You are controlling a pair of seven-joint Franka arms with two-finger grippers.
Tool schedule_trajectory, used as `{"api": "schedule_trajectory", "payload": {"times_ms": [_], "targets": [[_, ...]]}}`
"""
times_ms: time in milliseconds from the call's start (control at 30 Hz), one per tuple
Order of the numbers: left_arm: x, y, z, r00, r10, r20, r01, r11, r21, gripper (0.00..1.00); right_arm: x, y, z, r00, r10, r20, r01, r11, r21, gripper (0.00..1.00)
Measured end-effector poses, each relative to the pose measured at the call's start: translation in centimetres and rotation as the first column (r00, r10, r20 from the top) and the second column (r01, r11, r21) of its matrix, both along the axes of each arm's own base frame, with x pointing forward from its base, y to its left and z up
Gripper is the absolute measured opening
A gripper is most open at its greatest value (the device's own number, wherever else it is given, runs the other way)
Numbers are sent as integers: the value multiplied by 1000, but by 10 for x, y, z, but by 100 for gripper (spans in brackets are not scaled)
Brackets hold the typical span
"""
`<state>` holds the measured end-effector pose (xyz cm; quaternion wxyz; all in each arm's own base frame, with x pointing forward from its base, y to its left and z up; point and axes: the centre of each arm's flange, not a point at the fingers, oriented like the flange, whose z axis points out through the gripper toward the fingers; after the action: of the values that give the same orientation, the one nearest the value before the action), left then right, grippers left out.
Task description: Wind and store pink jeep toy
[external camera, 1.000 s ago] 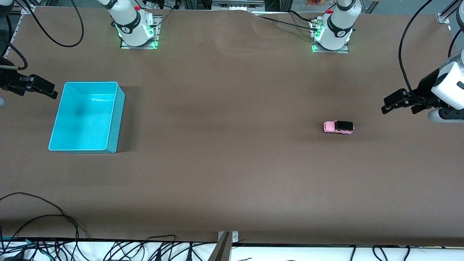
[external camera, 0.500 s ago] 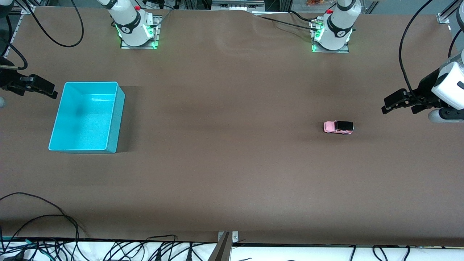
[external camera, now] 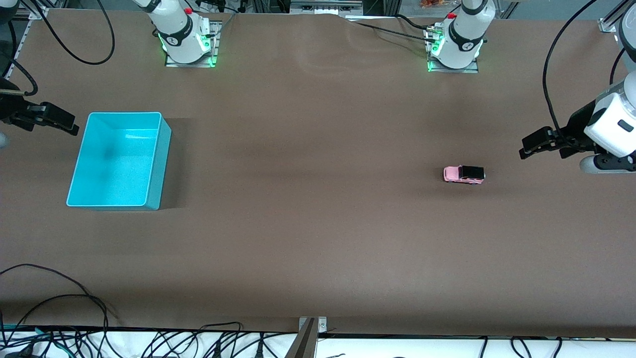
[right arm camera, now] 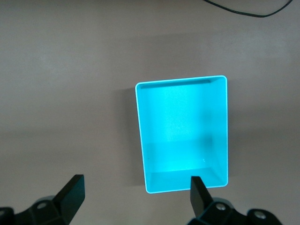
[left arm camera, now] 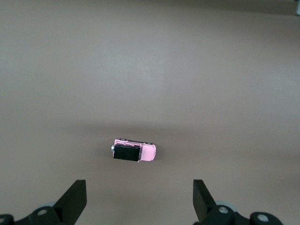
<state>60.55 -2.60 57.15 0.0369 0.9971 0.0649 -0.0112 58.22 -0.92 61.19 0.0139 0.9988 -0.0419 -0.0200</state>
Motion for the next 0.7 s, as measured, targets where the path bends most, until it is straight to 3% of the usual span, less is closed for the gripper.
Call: {"api": "schedule_trajectory", "payload": {"times_ms": [67,200,367,533,700], "targets": [[4,-3,-11,994,109,-25,-109,994,9,100,0,0,0,1000,0,0,0,1000,0,100],[5,-4,-15,979,200,-38,-199,980,17,100,0,0,0,1000,0,0,0,1000,0,100],[8,-10,-28,929,365,-66,-363,931,40,100,0,0,0,1000,0,0,0,1000,0,100],[18,-25,-66,824,556,-112,-546,831,108,100,0,0,0,1000,0,0,0,1000,0,100],[30,-30,-116,693,708,-134,-682,705,198,100,0,0,0,1000,0,0,0,1000,0,100]]}}
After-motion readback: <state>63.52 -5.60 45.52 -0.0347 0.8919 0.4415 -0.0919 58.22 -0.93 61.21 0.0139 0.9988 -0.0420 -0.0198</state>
